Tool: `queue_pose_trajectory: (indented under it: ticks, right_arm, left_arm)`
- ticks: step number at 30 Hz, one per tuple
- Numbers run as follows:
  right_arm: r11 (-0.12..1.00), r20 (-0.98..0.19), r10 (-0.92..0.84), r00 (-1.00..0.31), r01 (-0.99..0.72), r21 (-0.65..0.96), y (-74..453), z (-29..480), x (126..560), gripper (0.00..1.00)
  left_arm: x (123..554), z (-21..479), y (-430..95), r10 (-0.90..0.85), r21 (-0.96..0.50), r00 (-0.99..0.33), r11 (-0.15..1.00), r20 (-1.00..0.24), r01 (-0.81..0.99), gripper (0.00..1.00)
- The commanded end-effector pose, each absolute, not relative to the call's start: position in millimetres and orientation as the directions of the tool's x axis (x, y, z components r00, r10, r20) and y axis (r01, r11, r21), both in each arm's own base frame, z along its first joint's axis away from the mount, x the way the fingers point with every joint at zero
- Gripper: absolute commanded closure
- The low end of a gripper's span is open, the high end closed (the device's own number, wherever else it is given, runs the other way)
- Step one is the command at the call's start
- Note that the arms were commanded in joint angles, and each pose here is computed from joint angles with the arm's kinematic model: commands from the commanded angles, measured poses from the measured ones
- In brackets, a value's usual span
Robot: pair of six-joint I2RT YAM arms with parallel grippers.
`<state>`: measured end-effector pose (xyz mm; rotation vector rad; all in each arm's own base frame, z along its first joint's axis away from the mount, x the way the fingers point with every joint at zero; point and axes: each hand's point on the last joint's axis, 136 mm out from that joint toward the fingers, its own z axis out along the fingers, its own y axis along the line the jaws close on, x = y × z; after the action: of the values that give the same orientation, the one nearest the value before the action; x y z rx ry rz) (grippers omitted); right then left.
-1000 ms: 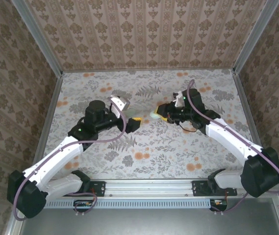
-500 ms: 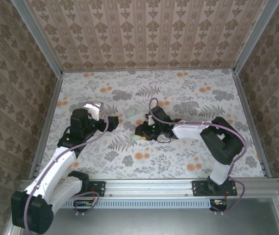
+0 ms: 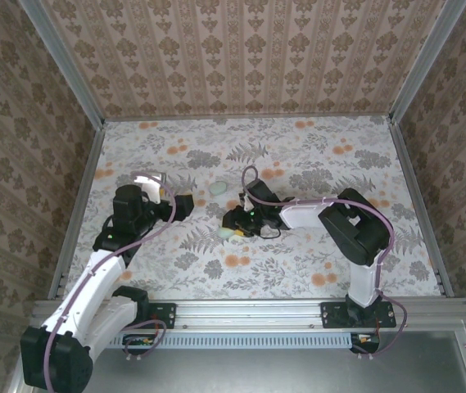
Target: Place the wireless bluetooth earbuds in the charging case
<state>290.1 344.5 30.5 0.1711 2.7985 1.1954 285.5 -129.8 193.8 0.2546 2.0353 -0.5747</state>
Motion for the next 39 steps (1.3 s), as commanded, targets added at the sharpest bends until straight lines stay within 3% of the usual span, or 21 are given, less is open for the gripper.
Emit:
queue_pose_trajectory:
  ticks: [1, 9, 18, 24, 31, 39]
  right_arm:
    - [0.753, -0.097, 0.131, -0.987, 0.035, 0.657, 326.7, 41.4, 290.4, 0.53]
    - [0.862, -0.283, 0.109, -0.953, -0.051, 0.505, 271.6, 100.0, 297.1, 0.42]
    - [0.923, -0.557, 0.185, -0.81, -0.051, 0.382, 166.1, 190.0, 316.9, 0.27]
    - [0.972, -0.757, 0.205, -0.62, 0.037, 0.232, 91.3, 221.7, 313.0, 0.01]
    - [0.985, -0.849, 0.145, -0.508, 0.153, 0.076, 39.2, 215.7, 307.0, 0.0]
    - [0.982, -0.924, -0.017, -0.383, 0.168, -0.087, 21.8, 193.1, 323.5, 0.0]
  left_arm:
    - [284.7, 200.4, -127.4, -0.065, -0.298, -0.498, 0.865, -0.865, 0.404, 0.0]
    - [296.6, 194.7, -111.0, -0.039, -0.255, -0.535, 0.906, -0.844, 0.337, 0.0]
    - [313.4, 214.9, -81.5, 0.033, -0.107, -0.449, 0.953, -0.893, 0.282, 0.0]
    - [318.8, 211.3, -61.2, 0.119, 0.027, -0.414, 0.974, -0.902, 0.223, 0.0]
    - [314.8, 202.2, -33.0, 0.088, 0.065, -0.333, 0.995, -0.939, 0.08, 0.0]
    - [317.9, 162.1, -12.5, 0.075, 0.076, -0.374, 0.997, -0.925, 0.011, 0.0]
